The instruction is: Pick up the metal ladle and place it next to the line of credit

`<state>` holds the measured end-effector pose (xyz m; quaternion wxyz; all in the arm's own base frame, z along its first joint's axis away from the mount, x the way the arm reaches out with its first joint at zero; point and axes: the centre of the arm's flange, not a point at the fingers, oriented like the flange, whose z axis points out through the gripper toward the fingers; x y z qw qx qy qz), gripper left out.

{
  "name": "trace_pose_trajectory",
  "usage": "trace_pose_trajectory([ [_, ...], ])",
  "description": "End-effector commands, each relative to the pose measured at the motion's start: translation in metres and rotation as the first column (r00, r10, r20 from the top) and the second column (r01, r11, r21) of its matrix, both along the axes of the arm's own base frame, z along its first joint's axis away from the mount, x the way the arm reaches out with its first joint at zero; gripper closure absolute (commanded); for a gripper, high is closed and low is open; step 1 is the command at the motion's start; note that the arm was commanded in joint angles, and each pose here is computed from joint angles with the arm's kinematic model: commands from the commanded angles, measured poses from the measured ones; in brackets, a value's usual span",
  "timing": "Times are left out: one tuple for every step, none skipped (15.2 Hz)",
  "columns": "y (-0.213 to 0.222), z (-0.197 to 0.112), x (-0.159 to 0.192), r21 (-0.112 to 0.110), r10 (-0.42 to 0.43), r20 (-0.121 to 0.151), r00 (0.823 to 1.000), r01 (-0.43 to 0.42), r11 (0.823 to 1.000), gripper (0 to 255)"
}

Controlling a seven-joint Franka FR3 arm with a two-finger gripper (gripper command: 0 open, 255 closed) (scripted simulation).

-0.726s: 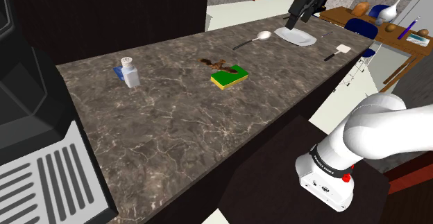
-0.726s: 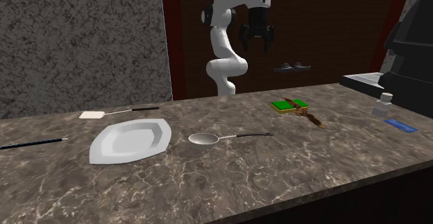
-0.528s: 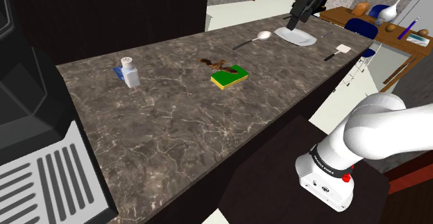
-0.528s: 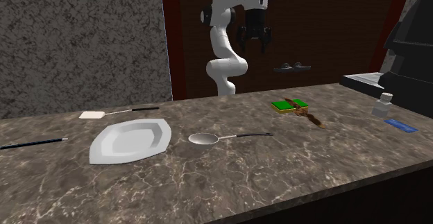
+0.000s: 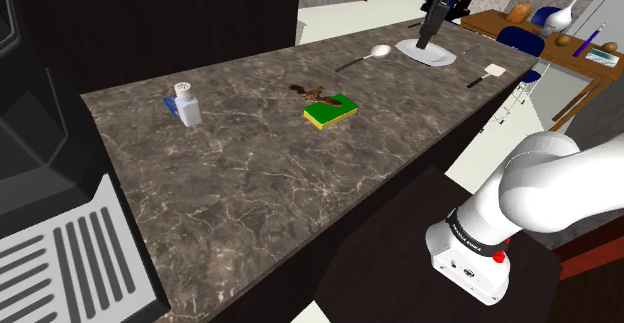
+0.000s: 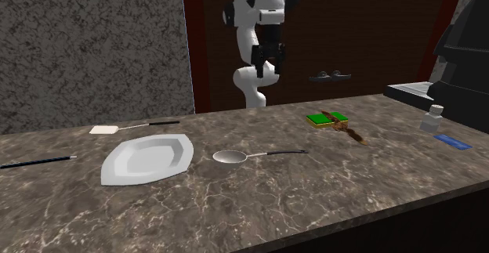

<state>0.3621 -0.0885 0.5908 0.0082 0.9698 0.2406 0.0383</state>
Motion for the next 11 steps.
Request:
trace_pose_trajectory([
  [-0.021, -0.009, 0.018, -0.002, 0.109, -0.017, 0.994, -0.109, 0.994, 0],
  [-0.030, -0.014, 0.028, -0.001, 0.158, -0.025, 0.987, -0.158, 0.987, 0],
  [-0.039, -0.019, 0.038, 0.000, 0.208, -0.034, 0.978, -0.208, 0.978, 0],
  [-0.047, -0.025, 0.049, 0.002, 0.257, -0.042, 0.966, -0.257, 0.966, 0],
  [-0.054, -0.030, 0.059, 0.004, 0.305, -0.050, 0.951, -0.305, 0.952, 0],
  [-0.061, -0.036, 0.071, 0.006, 0.352, -0.058, 0.934, -0.352, 0.936, 0],
  [-0.067, -0.042, 0.082, 0.009, 0.399, -0.066, 0.915, -0.399, 0.917, 0],
  [-0.073, -0.048, 0.094, 0.012, 0.444, -0.074, 0.893, -0.444, 0.896, 0],
  [-0.078, -0.054, 0.106, 0.015, 0.488, -0.081, 0.869, -0.489, 0.872, 0],
  [-0.083, -0.060, 0.118, 0.019, 0.531, -0.089, 0.843, -0.532, 0.847, 0],
  [-0.087, -0.066, 0.130, 0.024, 0.573, -0.096, 0.814, -0.574, 0.819, 0],
])
